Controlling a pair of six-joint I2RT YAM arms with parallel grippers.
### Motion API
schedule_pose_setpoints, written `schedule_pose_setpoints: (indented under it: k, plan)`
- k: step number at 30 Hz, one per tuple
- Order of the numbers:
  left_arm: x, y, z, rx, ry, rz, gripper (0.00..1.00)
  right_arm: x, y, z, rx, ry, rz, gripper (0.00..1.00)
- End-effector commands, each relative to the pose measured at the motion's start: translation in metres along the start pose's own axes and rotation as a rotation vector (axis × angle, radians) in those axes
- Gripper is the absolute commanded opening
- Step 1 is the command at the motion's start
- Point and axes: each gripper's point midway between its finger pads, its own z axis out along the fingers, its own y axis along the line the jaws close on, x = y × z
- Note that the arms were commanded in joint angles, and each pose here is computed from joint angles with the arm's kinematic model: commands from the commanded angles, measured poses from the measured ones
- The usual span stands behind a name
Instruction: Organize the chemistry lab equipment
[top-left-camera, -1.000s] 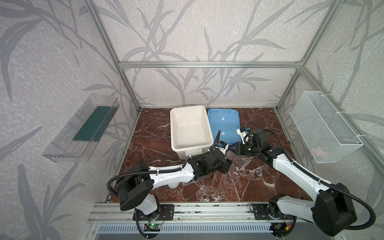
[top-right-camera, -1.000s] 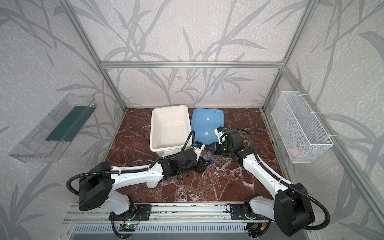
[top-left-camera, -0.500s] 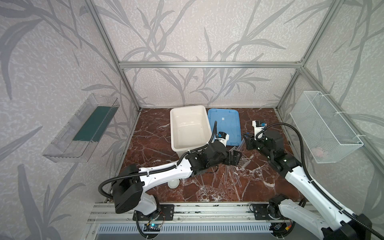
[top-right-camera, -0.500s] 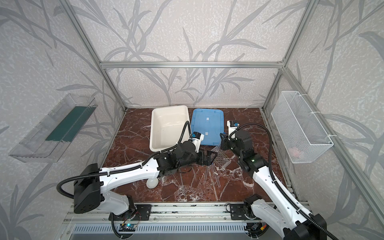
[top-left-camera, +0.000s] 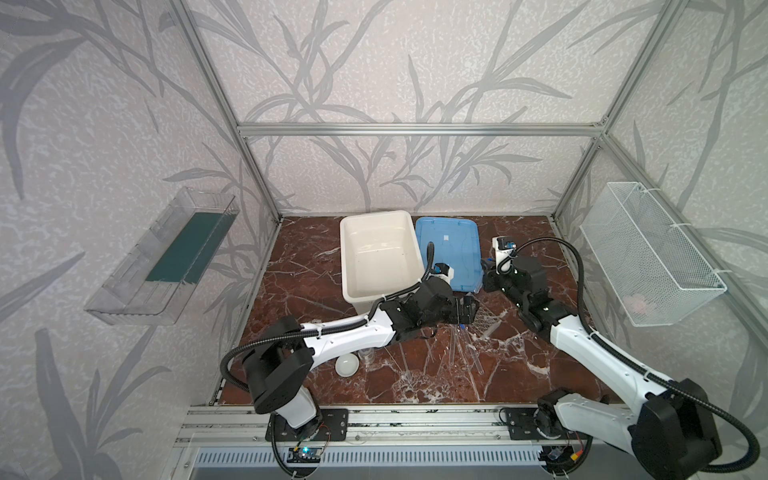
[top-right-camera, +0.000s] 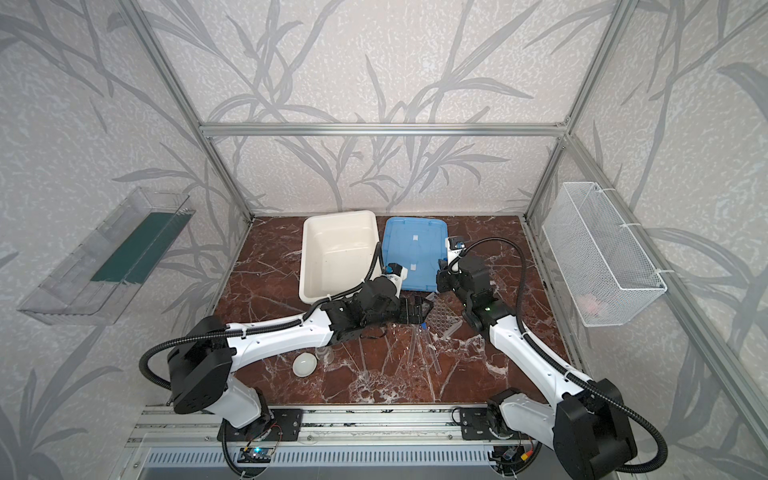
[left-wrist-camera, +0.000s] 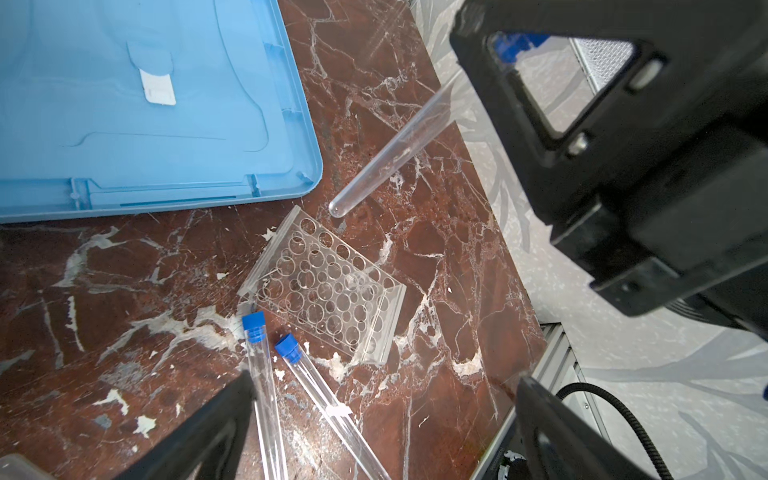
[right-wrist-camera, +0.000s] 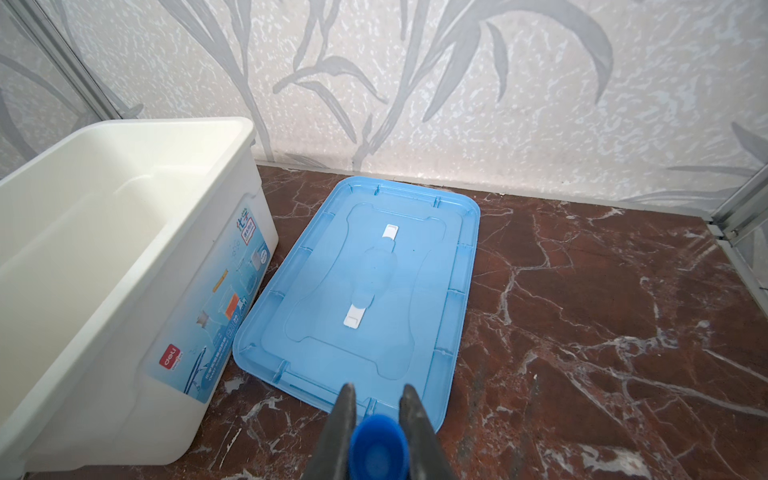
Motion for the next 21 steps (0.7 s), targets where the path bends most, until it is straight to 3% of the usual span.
schedule_pose_setpoints:
  k: [1, 21]
  plan:
    - [-0.020, 0.002, -0.003, -0.049, -0.058, 0.003, 0.99, -0.003, 0.005, 0.007, -0.020, -0.011, 0.018, 0.18]
    - [-0.022, 0.014, 0.007, -0.108, -0.092, -0.019, 0.99, 0.033, -0.004, 0.025, 0.028, 0.031, 0.018, 0.18]
